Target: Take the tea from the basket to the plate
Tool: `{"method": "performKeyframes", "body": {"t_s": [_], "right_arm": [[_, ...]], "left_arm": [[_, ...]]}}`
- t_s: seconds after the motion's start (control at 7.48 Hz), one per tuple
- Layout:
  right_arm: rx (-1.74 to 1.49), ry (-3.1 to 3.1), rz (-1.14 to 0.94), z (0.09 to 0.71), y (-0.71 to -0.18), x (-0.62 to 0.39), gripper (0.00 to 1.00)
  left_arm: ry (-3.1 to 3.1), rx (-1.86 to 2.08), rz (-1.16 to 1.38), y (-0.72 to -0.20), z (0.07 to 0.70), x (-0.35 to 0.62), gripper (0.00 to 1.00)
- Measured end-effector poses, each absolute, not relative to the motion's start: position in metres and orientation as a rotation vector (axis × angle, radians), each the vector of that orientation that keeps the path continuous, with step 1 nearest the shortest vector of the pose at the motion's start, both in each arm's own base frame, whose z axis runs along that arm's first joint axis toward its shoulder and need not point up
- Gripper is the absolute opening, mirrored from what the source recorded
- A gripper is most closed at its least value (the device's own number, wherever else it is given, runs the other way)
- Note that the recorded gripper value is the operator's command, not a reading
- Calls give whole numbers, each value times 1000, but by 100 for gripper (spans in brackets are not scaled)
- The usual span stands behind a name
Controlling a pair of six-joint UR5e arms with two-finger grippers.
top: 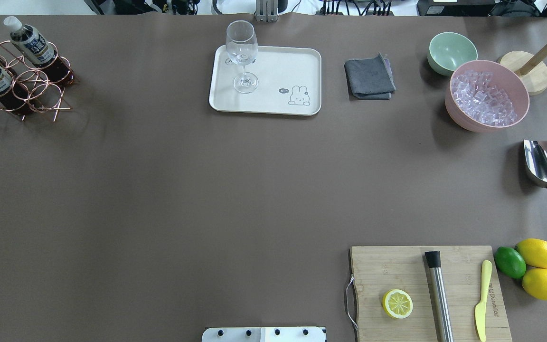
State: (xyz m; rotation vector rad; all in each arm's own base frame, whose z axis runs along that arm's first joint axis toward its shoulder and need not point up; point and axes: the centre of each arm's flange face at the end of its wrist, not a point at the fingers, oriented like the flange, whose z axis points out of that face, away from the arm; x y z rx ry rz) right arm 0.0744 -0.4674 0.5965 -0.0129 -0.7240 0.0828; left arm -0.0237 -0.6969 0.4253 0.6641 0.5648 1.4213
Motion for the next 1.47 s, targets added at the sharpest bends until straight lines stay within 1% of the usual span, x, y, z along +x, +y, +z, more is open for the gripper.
{"method": "performKeyframes", "body": {"t_s": [0.4,0.53,0.67,1.07,1.47], "right_arm": [[-13,-723,83,597,-467,74,100],[-13,-723,83,597,-467,74,100],[-13,-722,82,597,-467,74,100],[-13,-722,81,597,-467,74,100],[-13,-722,80,597,-467,74,100]], "left_arm": [[589,636,1414,-704,444,-21,35],[594,628,1410,-704,449,-22,13],[597,625,1408,-704,451,-22,0],[594,626,1400,-702,449,-26,0],[581,655,1396,-690,415,-31,0]]}}
